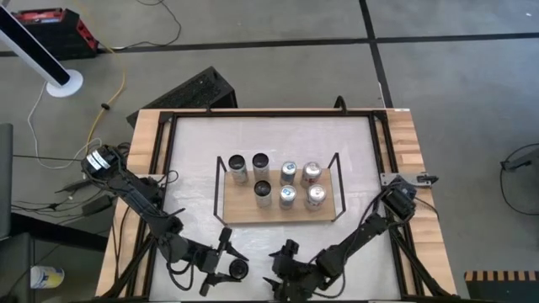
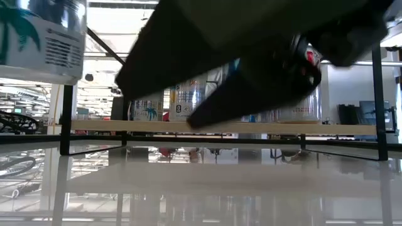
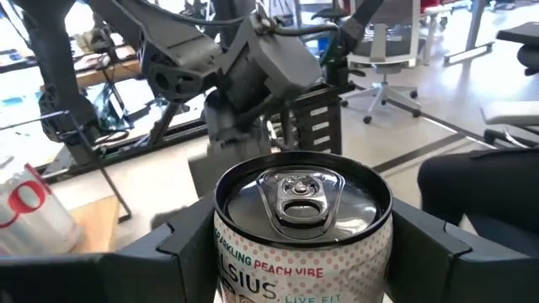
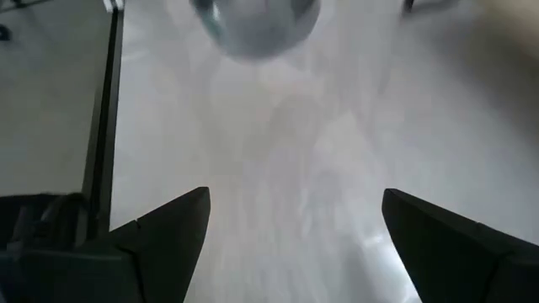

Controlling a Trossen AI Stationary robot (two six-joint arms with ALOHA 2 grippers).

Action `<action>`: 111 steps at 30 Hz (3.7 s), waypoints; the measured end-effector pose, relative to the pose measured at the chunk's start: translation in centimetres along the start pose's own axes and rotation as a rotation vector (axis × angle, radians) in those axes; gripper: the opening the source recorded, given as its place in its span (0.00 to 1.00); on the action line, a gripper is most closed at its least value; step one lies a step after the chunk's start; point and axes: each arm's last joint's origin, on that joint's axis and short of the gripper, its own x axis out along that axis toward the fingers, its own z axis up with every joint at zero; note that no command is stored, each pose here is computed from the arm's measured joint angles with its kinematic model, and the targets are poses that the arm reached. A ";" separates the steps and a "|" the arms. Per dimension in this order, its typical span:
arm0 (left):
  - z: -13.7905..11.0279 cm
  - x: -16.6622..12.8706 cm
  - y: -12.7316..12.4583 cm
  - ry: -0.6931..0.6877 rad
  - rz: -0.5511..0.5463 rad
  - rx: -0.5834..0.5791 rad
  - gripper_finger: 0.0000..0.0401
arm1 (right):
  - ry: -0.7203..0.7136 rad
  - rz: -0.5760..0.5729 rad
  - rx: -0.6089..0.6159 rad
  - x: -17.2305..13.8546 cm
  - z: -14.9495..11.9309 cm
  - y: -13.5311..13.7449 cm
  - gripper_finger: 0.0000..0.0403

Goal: Place canned beverage on shelf
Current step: Put the white pink soda can on the shelf aligned with the other white pink soda can

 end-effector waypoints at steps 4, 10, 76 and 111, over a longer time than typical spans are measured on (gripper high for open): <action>0.4 0.0 0.2 -0.032 0.025 0.011 0.58 | 0.065 0.055 0.061 0.7 0.3 -0.5 0.93; 5.1 -1.5 1.4 -0.174 0.055 0.038 0.58 | 0.058 0.055 0.080 0.7 0.4 -0.4 0.93; 12.0 -4.0 7.2 -0.150 -0.001 0.112 0.58 | -0.684 0.065 -0.337 -3.8 17.2 -2.2 0.64; 12.6 -6.6 6.2 -0.097 0.113 -0.079 0.58 | -0.017 -0.160 -0.239 -3.8 8.2 -3.0 0.91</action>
